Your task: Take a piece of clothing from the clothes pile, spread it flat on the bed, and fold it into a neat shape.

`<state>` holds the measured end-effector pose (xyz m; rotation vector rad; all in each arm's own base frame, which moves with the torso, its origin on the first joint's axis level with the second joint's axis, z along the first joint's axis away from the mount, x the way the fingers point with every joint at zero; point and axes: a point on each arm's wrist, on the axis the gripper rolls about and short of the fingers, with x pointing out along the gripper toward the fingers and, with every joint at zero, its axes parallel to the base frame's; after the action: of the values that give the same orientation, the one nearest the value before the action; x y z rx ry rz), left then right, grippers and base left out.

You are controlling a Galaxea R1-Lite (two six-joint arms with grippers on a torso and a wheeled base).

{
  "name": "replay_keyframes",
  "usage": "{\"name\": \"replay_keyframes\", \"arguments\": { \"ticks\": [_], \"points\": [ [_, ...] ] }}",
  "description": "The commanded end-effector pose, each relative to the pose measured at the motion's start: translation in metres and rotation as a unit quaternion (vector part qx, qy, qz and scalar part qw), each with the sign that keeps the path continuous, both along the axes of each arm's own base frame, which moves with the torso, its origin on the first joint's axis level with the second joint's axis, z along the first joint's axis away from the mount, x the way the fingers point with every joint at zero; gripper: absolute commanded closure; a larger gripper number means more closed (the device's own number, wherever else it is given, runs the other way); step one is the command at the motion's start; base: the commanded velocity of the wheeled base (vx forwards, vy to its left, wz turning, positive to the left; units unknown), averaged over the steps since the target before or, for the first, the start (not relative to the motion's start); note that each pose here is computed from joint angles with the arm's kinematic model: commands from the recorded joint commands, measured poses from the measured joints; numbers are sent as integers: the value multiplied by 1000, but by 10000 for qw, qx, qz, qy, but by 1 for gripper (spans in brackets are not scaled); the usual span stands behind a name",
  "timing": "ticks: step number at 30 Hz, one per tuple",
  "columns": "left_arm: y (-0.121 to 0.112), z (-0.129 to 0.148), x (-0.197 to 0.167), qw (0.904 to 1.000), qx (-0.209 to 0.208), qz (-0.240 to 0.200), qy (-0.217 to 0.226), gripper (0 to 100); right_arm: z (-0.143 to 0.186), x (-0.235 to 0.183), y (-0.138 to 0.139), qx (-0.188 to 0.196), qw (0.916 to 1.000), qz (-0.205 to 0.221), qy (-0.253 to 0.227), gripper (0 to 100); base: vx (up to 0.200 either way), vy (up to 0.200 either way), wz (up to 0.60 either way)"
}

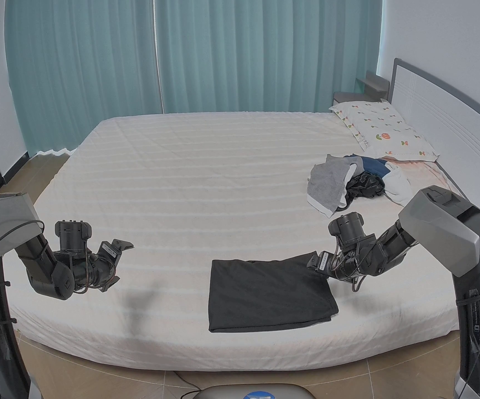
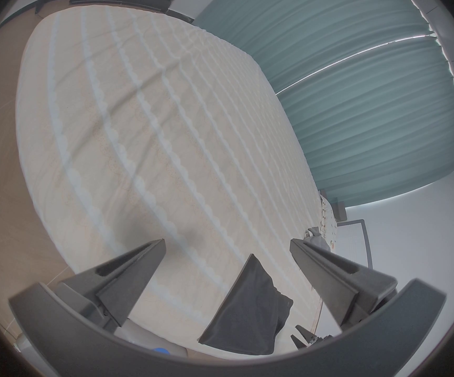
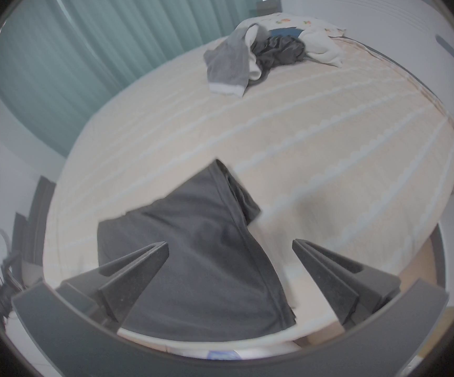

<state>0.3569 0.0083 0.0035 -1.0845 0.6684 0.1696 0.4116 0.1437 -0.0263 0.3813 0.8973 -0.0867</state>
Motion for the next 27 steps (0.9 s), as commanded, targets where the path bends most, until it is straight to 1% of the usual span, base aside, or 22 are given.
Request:
{"name": "replay_keyframes", "arguments": {
  "ticks": [1, 6, 10, 22, 27],
  "points": [
    [0, 0, 0, 10000, 10, -7, -2, 0, -15, 9, 0, 158, 9998, -123, -70, 0, 0, 0, 0],
    [0, -1, 0, 10000, 9, -7, 5, 0, -17, 14, 1, 232, 9995, -169, -141, 0, 0, 0, 0],
    [0, -1, -1, 10000, 9, -7, 13, 0, -19, 29, -3, 299, 9986, -321, -306, 0, 0, 0, 0],
    [0, -1, -1, 10000, 9, -7, 13, 0, -27, 46, 2, 495, 9980, -168, -369, 0, 0, 0, 0],
    [0, -1, -1, 10000, 9, -7, 13, 0, -26, 47, 4, 620, 9975, -21, -351, 0, 0, 0, 0]
  ]
}}
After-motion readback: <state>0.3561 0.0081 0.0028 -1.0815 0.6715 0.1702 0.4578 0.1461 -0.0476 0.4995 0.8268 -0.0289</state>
